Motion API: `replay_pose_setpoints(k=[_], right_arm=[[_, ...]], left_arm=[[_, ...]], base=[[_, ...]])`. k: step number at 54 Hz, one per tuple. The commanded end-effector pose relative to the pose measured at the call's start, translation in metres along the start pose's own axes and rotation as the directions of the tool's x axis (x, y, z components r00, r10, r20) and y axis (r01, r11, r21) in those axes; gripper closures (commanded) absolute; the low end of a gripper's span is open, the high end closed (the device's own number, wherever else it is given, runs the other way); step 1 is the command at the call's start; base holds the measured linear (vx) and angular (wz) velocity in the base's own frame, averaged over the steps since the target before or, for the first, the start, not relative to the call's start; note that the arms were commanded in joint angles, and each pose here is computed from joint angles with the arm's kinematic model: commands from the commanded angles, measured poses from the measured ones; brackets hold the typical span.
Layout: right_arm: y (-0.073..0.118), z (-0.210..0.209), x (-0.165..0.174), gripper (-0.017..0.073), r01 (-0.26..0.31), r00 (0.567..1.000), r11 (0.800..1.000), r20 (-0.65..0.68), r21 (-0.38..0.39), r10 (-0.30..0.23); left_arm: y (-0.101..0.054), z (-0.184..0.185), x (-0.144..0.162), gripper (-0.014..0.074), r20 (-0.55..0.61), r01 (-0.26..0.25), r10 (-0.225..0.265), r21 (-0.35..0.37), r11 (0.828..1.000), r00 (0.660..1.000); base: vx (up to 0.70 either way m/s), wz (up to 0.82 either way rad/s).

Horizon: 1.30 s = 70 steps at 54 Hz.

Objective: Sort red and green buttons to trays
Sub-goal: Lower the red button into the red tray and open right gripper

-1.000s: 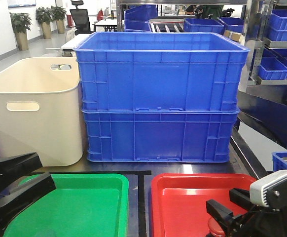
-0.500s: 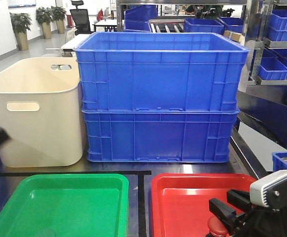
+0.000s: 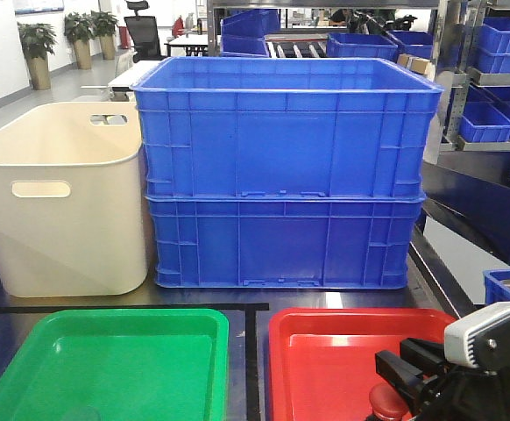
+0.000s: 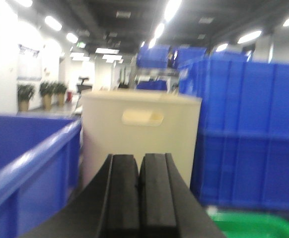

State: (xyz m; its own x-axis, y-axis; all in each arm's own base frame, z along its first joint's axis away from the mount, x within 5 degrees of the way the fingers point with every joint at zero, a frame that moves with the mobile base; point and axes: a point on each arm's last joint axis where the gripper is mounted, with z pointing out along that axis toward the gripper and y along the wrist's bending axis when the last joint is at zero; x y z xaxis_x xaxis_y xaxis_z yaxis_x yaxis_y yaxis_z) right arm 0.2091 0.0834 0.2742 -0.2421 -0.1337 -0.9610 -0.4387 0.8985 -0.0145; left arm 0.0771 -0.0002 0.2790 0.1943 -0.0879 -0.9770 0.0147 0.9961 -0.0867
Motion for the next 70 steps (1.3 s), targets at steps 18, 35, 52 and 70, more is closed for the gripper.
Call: replay_pose_setpoints(k=[18,35,52,70], right_arm=[[0.003,-0.004,-0.019,0.0320,0.008,0.994,0.999,0.110,-0.032,-0.005],[0.003,-0.004,-0.019,0.0320,0.008,0.994,1.000,0.108,-0.030,-0.005],[0.003,-0.004,-0.019,0.0320,0.008,0.994,1.000,0.107,-0.030,-0.005],[0.003,-0.004,-0.019,0.0320,0.008,0.994,0.999,0.108,-0.031,-0.005]], left_arm=[[0.004,-0.035,0.063,0.0601,-0.108,0.031,-0.029,0.015,0.999,0.994],[0.005,-0.036,0.066,0.0601,-0.150,0.036,-0.034,0.012,0.999,0.988],[0.005,-0.036,0.066,0.0601,-0.150,0.036,-0.034,0.012,0.999,0.988],[0.005,-0.036,0.066,0.0601,-0.150,0.036,-0.034,0.012,0.999,0.988]], base=[[0.00,0.00],[0.00,0.00],[0.00,0.00],[0.00,0.00]])
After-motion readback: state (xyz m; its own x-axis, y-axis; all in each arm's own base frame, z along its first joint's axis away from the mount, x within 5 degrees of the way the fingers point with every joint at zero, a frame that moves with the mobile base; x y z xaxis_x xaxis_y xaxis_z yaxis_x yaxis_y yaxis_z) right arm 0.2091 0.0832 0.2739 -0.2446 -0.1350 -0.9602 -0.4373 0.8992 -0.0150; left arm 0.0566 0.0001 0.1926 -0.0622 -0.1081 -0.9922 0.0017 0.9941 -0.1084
